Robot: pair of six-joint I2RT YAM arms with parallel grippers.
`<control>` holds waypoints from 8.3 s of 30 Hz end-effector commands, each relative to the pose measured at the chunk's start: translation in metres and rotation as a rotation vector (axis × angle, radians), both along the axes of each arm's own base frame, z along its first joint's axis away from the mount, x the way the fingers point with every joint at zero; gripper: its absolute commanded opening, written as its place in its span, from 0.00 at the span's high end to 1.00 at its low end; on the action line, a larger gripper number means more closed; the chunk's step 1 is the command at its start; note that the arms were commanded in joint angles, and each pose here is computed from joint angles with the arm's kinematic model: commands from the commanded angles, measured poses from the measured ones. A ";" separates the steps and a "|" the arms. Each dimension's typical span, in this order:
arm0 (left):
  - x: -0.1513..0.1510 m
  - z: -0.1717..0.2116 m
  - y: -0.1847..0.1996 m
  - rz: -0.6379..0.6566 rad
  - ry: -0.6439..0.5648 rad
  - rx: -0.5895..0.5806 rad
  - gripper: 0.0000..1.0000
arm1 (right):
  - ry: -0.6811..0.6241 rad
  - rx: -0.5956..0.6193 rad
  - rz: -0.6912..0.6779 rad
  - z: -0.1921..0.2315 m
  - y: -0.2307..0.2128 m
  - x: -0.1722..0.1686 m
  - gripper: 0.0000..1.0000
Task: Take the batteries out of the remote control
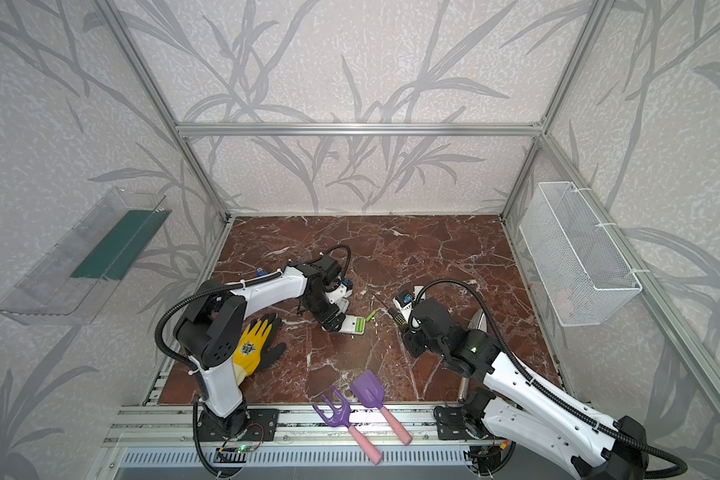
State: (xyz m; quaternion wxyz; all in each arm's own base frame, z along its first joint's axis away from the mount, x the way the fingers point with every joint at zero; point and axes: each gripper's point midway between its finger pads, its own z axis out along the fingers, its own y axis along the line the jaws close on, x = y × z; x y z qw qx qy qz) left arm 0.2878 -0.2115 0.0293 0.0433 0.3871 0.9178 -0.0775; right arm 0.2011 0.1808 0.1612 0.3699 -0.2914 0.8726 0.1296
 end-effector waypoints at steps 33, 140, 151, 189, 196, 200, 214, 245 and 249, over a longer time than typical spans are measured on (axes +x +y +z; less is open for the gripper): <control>-0.034 -0.020 0.002 -0.202 0.063 0.041 0.08 | -0.025 0.036 0.005 0.007 0.007 0.004 1.00; -0.027 -0.017 0.009 -0.235 -0.162 0.171 0.47 | 0.198 -0.132 0.131 -0.055 0.037 -0.037 1.00; -0.027 -0.017 0.009 -0.237 -0.165 0.172 0.47 | 0.211 -0.139 0.128 -0.055 0.036 -0.039 1.00; -0.029 -0.015 0.006 -0.244 -0.158 0.158 0.51 | 0.202 -0.106 0.126 -0.059 0.047 -0.033 1.00; -0.032 -0.015 0.003 -0.253 -0.148 0.138 0.53 | 0.204 -0.079 0.103 -0.070 0.049 -0.032 1.00; -0.034 -0.015 0.001 -0.258 -0.142 0.131 0.53 | 0.198 -0.044 0.084 -0.075 0.050 -0.032 1.00; -0.040 -0.017 -0.002 -0.273 -0.120 0.119 0.54 | 0.105 0.067 0.053 -0.085 0.065 -0.034 1.00; -0.025 -0.014 0.013 -0.234 -0.157 0.255 0.56 | 0.134 -0.108 0.067 -0.090 0.040 -0.053 1.00; -0.025 -0.013 0.013 -0.238 -0.164 0.260 0.56 | 0.132 -0.095 0.067 -0.091 0.044 -0.054 1.00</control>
